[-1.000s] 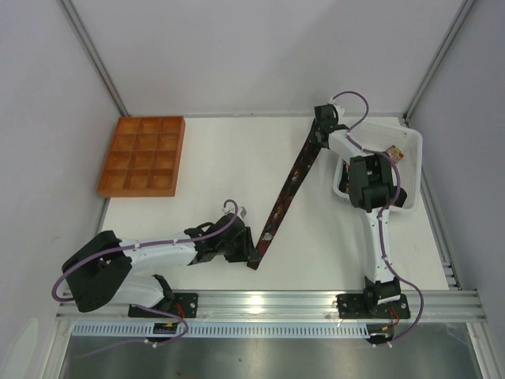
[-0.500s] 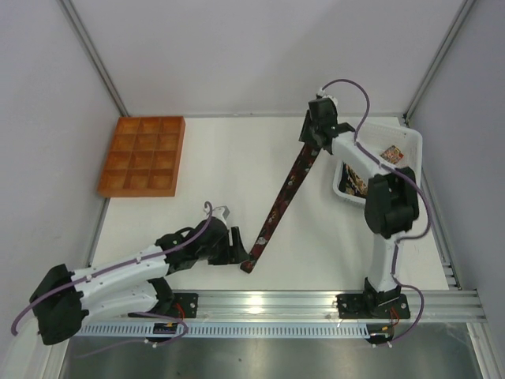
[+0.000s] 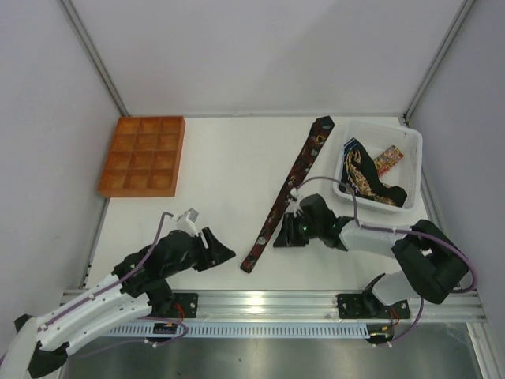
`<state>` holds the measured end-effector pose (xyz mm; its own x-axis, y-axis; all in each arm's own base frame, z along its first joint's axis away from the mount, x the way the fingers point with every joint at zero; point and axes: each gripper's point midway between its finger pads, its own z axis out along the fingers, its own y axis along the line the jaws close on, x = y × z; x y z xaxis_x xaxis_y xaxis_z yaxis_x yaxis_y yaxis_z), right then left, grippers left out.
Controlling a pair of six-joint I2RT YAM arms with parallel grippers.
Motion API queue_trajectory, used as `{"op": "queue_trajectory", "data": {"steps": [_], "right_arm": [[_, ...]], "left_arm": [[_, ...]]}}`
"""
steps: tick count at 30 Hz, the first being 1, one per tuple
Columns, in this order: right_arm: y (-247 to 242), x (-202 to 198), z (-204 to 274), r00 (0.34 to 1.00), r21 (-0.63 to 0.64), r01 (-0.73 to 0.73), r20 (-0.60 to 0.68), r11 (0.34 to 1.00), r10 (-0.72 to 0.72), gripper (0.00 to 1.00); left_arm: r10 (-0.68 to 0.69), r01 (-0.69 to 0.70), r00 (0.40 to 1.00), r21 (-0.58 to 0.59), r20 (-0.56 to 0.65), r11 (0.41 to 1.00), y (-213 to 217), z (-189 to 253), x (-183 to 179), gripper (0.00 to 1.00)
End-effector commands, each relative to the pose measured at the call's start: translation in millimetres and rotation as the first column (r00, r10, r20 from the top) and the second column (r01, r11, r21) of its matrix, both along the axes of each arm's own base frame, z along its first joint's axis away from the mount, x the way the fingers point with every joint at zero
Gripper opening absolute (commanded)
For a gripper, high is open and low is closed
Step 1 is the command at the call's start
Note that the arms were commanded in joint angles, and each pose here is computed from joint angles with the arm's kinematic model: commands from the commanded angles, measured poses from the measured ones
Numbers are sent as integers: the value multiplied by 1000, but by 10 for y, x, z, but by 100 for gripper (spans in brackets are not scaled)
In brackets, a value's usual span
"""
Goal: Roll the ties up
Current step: Flatten the tie, then roll the tie
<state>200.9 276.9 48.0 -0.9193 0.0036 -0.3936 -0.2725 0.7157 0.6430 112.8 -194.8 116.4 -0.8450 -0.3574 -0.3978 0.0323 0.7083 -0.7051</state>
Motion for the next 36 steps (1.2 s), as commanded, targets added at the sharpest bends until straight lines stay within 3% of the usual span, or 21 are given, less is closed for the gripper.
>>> {"op": "queue_trajectory", "data": {"steps": [1, 5, 10, 16, 27, 36], "right_arm": [[369, -191, 457, 993, 234, -87, 96, 968, 66, 34], [381, -369, 287, 992, 235, -115, 71, 965, 101, 33], [445, -377, 408, 989, 273, -137, 90, 952, 116, 28], [683, -425, 430, 985, 340, -170, 38, 925, 167, 7], [958, -746, 3, 959, 391, -216, -89, 895, 270, 2], [1175, -655, -180, 962, 431, -165, -126, 887, 241, 0]], "left_arm": [[84, -86, 995, -25, -50, 996, 85, -93, -8, 60], [74, -81, 993, -70, -90, 994, 32, -187, -64, 59], [64, -74, 990, -76, -126, 994, -18, -305, -92, 56], [76, -87, 987, -73, -142, 994, -39, -346, -75, 55], [108, -116, 972, -28, -208, 993, 5, -490, -117, 52], [221, -213, 947, 61, -232, 975, 263, -537, -131, 54]]}}
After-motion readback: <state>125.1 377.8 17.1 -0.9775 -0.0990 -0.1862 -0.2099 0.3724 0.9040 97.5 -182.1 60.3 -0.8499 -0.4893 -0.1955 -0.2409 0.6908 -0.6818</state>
